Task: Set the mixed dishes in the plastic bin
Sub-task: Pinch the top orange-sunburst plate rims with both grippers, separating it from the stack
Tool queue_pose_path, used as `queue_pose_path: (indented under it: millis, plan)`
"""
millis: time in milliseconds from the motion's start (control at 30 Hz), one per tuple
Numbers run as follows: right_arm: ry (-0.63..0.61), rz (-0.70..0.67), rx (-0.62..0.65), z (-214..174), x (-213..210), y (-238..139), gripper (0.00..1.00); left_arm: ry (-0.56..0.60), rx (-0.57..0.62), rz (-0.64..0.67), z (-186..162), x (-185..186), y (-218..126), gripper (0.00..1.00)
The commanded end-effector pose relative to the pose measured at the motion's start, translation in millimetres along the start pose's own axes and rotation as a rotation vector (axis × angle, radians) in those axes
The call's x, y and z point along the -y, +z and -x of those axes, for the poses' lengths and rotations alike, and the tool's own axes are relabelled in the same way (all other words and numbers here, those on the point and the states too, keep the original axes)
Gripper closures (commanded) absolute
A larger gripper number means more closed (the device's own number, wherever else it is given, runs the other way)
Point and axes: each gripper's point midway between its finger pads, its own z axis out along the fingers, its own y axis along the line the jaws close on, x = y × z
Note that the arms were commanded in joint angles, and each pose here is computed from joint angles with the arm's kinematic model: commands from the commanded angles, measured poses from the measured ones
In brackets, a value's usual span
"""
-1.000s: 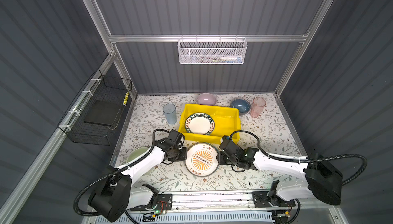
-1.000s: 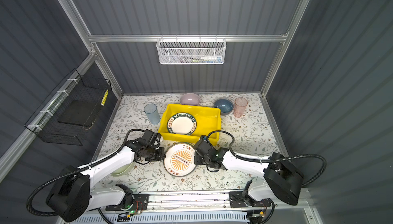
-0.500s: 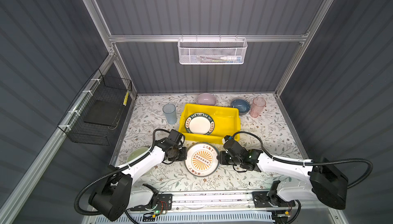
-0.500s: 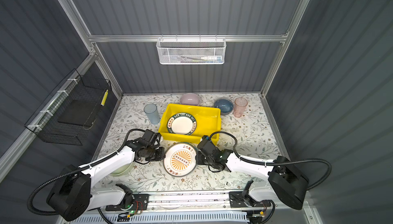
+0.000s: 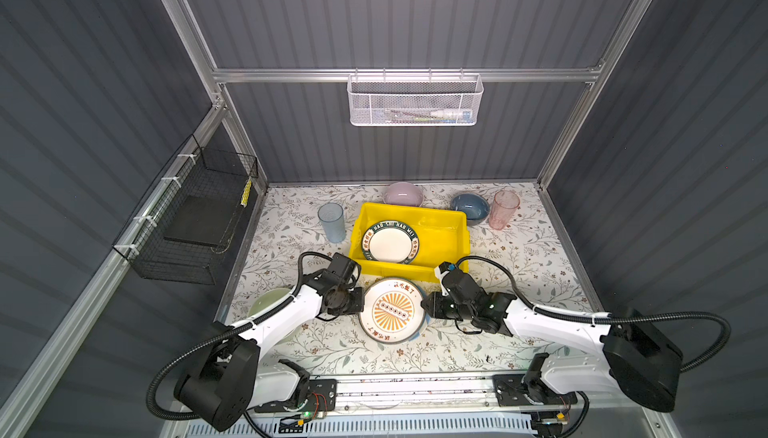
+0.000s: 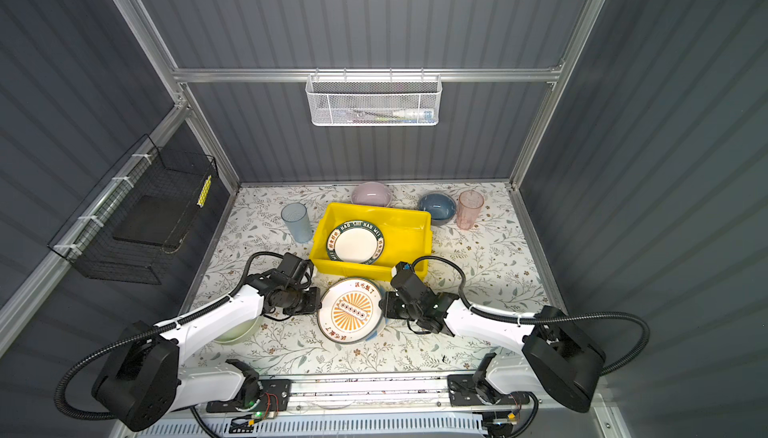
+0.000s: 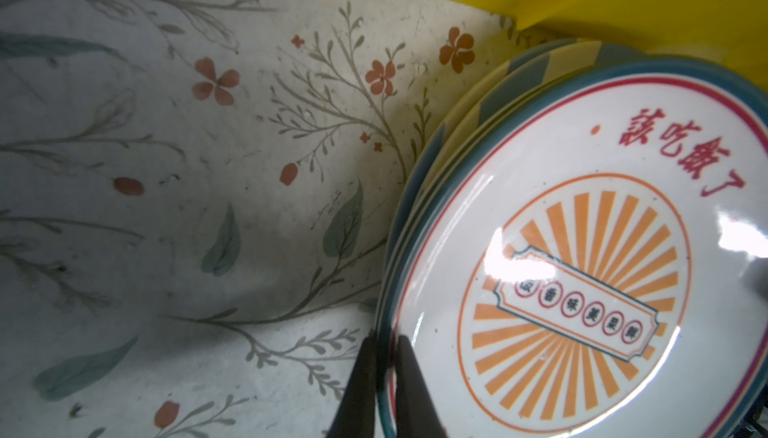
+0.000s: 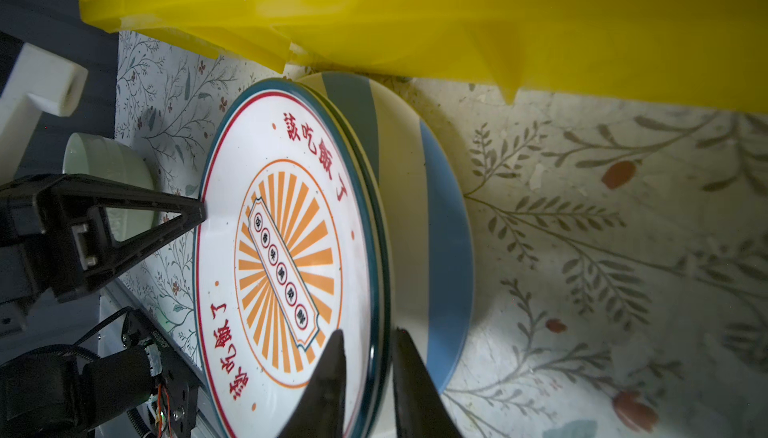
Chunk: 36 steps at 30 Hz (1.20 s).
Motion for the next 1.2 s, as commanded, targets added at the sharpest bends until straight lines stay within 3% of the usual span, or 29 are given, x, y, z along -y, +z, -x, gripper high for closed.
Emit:
queue_pose_path:
  millis: [0, 233, 267, 367, 633, 1167]
  plan:
    - [-0.038, 0.179, -0.03, 0, -45, 2, 0.77, -0.001, -0.062, -0.04, -16, 5, 9, 0.89]
    - [-0.038, 0.179, -0.023, 3, -46, 3, 0.77, 0.003, -0.064, -0.044, -16, 6, 10, 0.89]
    - [-0.037, 0.164, -0.025, 3, -44, 3, 0.77, 0.003, -0.063, -0.045, -16, 6, 9, 0.89]
    - [-0.037, 0.083, -0.018, 5, -32, 0, 0.64, 0.001, -0.061, -0.03, -16, 4, 8, 0.89]
    - [-0.088, -0.104, -0.007, 10, -5, -22, 0.63, -0.002, -0.054, -0.01, -15, 1, 6, 0.89]
    - [-0.063, -0.016, -0.026, 6, -20, -18, 0.65, 0.003, -0.059, -0.009, -14, 1, 7, 0.89]
